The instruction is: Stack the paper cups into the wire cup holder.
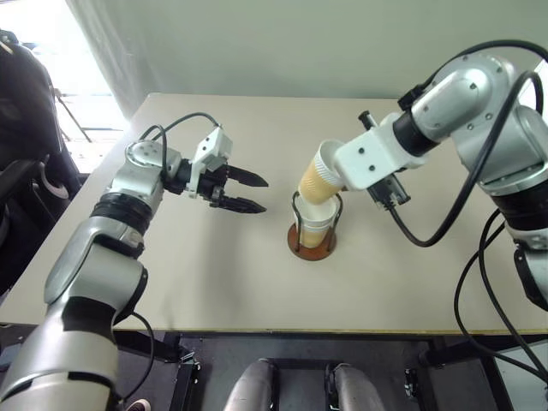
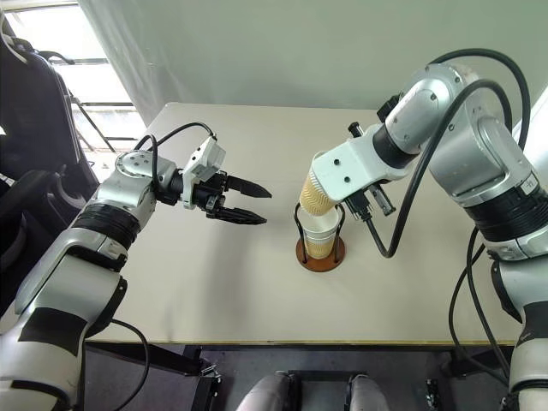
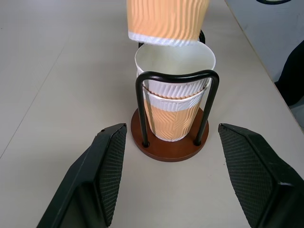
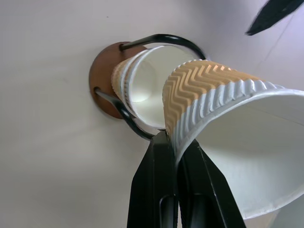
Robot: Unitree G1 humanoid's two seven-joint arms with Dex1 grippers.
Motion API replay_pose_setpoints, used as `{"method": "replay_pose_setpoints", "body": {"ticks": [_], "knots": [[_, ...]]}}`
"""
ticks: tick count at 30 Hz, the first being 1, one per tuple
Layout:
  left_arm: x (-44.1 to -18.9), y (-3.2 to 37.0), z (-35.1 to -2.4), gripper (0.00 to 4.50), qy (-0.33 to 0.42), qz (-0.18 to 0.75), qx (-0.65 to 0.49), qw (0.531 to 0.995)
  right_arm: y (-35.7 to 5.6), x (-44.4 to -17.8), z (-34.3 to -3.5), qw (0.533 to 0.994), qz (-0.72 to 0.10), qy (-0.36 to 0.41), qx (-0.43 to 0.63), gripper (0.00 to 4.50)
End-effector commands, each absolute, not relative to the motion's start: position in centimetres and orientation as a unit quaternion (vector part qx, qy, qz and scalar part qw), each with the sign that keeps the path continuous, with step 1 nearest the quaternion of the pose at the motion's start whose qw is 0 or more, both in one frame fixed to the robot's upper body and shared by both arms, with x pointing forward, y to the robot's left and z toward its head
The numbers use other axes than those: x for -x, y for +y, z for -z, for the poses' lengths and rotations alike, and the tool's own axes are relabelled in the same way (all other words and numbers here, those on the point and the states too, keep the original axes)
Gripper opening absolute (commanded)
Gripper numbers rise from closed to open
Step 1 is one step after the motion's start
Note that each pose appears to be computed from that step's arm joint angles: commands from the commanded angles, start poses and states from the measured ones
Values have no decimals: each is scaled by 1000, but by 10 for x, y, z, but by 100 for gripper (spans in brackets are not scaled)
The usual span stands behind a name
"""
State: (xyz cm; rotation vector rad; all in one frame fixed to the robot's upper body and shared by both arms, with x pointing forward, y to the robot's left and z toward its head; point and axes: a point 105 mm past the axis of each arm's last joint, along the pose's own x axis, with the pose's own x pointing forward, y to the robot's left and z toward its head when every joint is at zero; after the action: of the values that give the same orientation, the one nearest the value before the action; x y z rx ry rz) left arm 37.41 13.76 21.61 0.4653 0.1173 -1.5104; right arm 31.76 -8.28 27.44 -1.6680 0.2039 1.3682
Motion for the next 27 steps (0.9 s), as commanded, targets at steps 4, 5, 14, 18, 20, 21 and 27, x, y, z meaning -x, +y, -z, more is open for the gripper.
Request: {"method": "replay_pose_setpoints", "body": {"ticks": [4,5,14,18,20,21,27], "knots": [[-370,141,-228,331,36,685,-216,694,-88,-317,-276,462,-544,83,696,4],[-370,142,-227,331,37,685,-216,695,-89,-318,-275,461,-544,83,697,4],[-371,146,-223,331,41,680,-216,700,-85,-313,-270,450,-556,79,694,4],[-371,145,-222,331,41,680,-216,699,-81,-311,-266,445,-559,76,695,4],[-371,145,-221,331,42,680,-215,699,-80,-311,-264,441,-561,75,696,21],[-371,145,-222,331,41,680,-215,699,-78,-311,-263,441,-563,72,695,42],[-371,145,-223,331,40,681,-211,700,-68,-315,-267,466,-559,55,684,158]]}}
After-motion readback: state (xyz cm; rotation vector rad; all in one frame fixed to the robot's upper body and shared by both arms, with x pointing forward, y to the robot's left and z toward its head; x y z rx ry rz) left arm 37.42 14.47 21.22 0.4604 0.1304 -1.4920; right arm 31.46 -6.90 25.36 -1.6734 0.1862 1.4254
